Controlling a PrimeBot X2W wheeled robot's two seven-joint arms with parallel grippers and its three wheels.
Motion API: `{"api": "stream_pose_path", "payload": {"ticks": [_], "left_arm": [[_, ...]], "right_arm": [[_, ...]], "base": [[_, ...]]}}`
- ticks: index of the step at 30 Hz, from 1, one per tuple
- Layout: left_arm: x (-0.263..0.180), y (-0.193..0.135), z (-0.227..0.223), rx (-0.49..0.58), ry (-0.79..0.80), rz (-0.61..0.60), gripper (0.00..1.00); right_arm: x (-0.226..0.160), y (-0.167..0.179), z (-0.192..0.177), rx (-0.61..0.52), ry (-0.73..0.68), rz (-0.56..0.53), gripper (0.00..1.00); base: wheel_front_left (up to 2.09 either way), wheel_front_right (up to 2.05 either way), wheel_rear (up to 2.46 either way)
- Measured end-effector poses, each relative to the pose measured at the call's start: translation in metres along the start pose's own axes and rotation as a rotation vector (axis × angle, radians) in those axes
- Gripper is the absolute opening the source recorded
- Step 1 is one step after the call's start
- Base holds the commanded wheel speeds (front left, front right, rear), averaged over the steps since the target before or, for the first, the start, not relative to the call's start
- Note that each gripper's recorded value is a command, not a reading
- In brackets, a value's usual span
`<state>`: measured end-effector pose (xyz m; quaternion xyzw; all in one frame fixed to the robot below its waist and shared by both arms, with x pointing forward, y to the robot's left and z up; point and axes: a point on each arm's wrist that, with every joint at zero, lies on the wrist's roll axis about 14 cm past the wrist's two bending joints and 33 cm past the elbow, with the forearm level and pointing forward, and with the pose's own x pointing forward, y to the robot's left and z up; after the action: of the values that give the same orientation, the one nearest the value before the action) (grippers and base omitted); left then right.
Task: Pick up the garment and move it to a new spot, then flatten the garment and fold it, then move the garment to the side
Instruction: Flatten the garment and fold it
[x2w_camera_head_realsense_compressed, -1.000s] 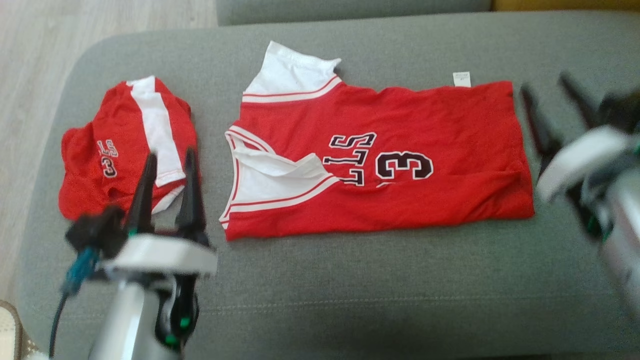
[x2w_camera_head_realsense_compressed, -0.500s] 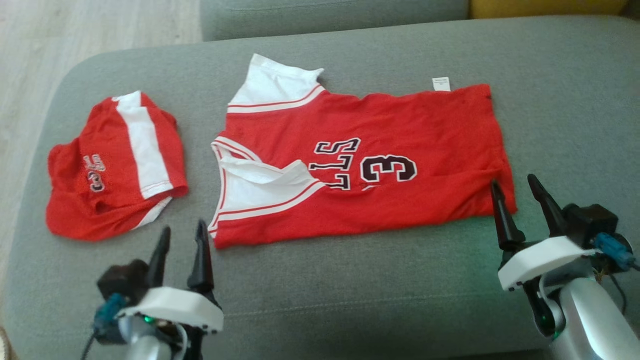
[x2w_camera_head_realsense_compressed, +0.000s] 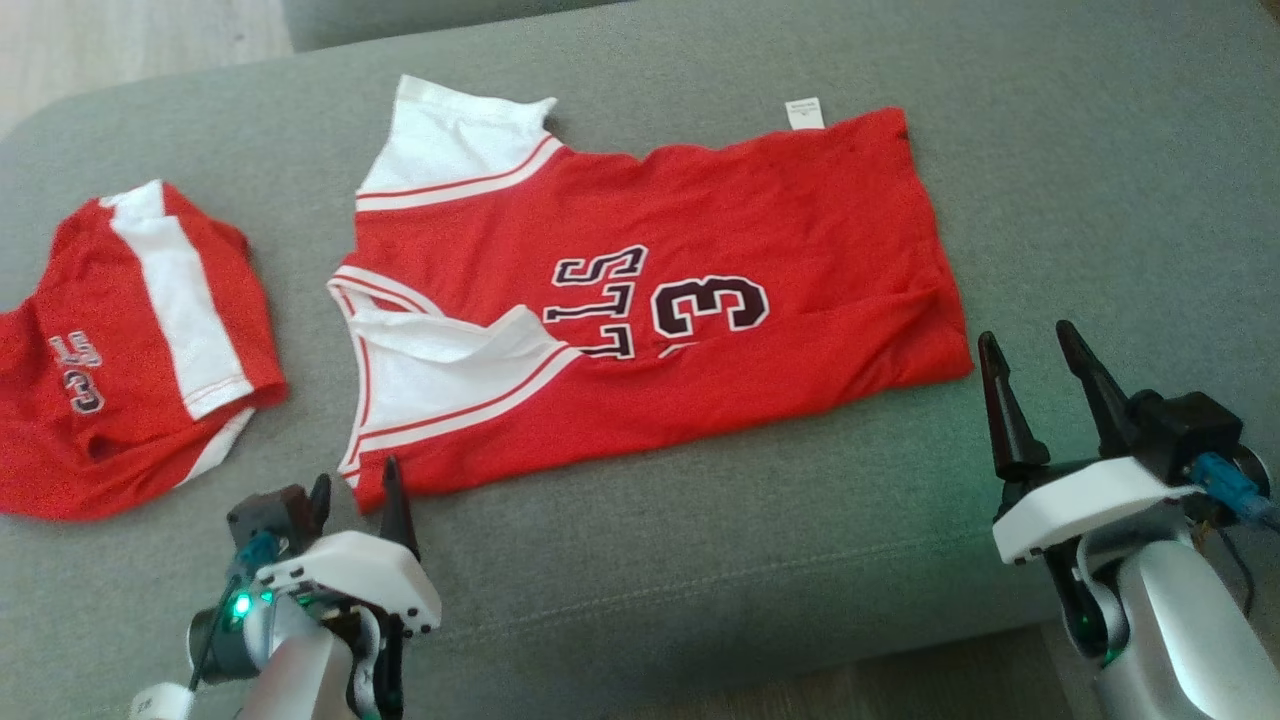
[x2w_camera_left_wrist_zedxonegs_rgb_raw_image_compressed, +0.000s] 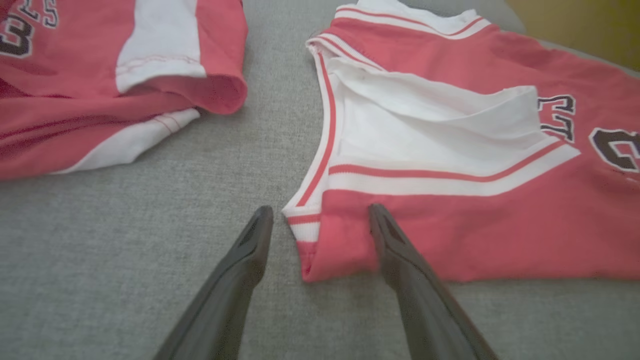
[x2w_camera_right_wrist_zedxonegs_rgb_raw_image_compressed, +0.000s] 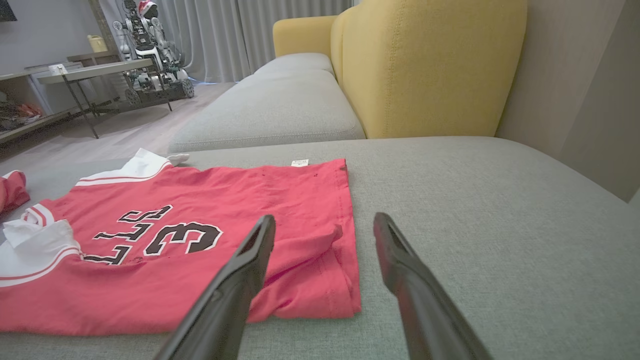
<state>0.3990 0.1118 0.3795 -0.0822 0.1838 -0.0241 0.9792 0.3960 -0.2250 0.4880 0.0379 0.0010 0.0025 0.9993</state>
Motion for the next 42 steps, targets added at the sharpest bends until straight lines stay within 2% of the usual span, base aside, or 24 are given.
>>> {"api": "stream_pose_path", "payload": {"ticks": [9, 11, 19, 26, 28, 34, 42], "left_arm": [[0.017, -0.002, -0.018, 0.041, 0.081, 0.017, 1.00], [0.018, -0.005, -0.017, 0.032, 0.081, 0.000, 0.00], [0.018, -0.010, 0.013, 0.000, -0.016, -0.020, 0.00], [0.006, -0.004, 0.047, -0.006, -0.149, -0.022, 0.00], [0.004, -0.002, 0.049, -0.005, -0.159, -0.021, 0.00], [0.002, -0.005, 0.050, 0.004, -0.169, -0.037, 0.00], [0.000, -0.007, 0.045, 0.012, -0.157, -0.049, 0.00]], "right_arm": [[-0.007, -0.014, -0.003, -0.006, 0.013, -0.041, 1.00], [-0.007, -0.017, -0.002, -0.006, 0.012, -0.048, 1.00], [-0.008, -0.025, -0.030, 0.071, 0.120, -0.112, 1.00], [0.005, -0.027, -0.069, 0.362, 0.251, -0.228, 1.00], [0.009, -0.033, -0.076, 0.409, 0.270, -0.264, 1.00], [0.029, -0.023, -0.086, 0.465, 0.316, -0.265, 1.00], [0.039, 0.001, -0.106, 0.470, 0.407, -0.221, 1.00]], "base": [[0.00, 0.00, 0.00], [0.00, 0.00, 0.00], [0.00, 0.00, 0.00], [0.00, 0.00, 0.00], [0.00, 0.00, 0.00], [0.00, 0.00, 0.00], [0.00, 0.00, 0.00]]}}
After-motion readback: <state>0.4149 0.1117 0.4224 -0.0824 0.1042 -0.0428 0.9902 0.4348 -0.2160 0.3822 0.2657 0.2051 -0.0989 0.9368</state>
